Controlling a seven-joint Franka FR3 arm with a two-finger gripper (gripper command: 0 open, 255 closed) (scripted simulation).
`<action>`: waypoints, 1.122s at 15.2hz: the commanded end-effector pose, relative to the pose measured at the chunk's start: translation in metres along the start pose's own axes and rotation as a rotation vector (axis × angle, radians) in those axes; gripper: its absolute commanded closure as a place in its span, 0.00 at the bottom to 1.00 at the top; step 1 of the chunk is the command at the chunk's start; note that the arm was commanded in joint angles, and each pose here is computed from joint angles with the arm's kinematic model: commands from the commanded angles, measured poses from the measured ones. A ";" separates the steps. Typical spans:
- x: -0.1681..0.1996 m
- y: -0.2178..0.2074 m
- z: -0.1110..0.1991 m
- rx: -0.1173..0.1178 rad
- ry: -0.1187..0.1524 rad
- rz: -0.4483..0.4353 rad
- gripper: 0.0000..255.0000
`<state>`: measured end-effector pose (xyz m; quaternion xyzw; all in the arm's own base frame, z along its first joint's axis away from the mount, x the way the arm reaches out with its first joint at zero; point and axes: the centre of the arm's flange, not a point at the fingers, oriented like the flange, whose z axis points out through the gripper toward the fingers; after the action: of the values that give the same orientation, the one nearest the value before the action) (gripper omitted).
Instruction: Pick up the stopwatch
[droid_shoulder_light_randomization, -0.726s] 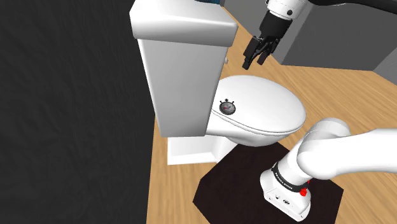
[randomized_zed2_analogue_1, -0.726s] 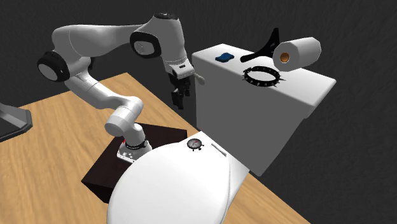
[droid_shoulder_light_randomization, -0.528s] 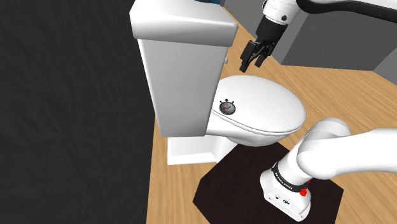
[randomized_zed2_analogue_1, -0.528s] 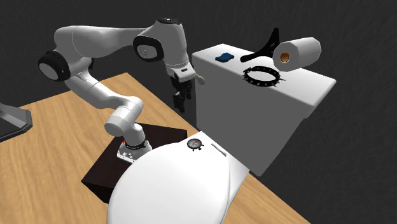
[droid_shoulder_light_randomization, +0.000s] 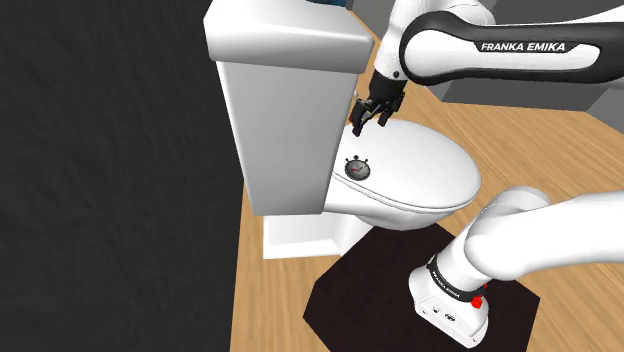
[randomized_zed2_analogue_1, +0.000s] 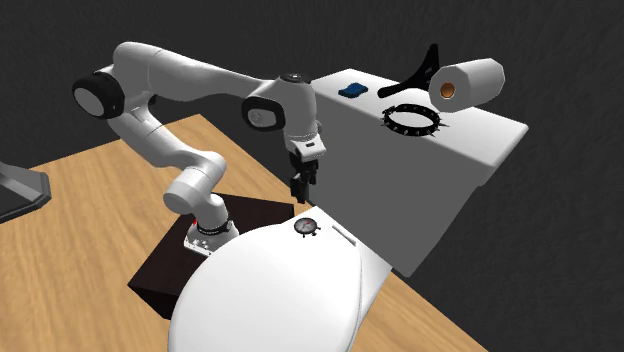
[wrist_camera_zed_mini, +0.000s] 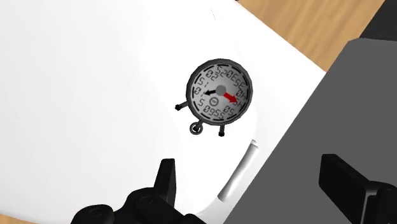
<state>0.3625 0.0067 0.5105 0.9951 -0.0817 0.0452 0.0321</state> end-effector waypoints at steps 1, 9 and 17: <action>0.008 0.000 0.025 -0.028 0.003 0.021 0.00; 0.039 0.001 0.113 -0.121 0.003 0.091 0.00; 0.036 -0.001 0.148 -0.121 0.003 0.091 0.00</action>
<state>0.4111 -0.0092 0.3695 0.9866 -0.1292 0.0427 0.0904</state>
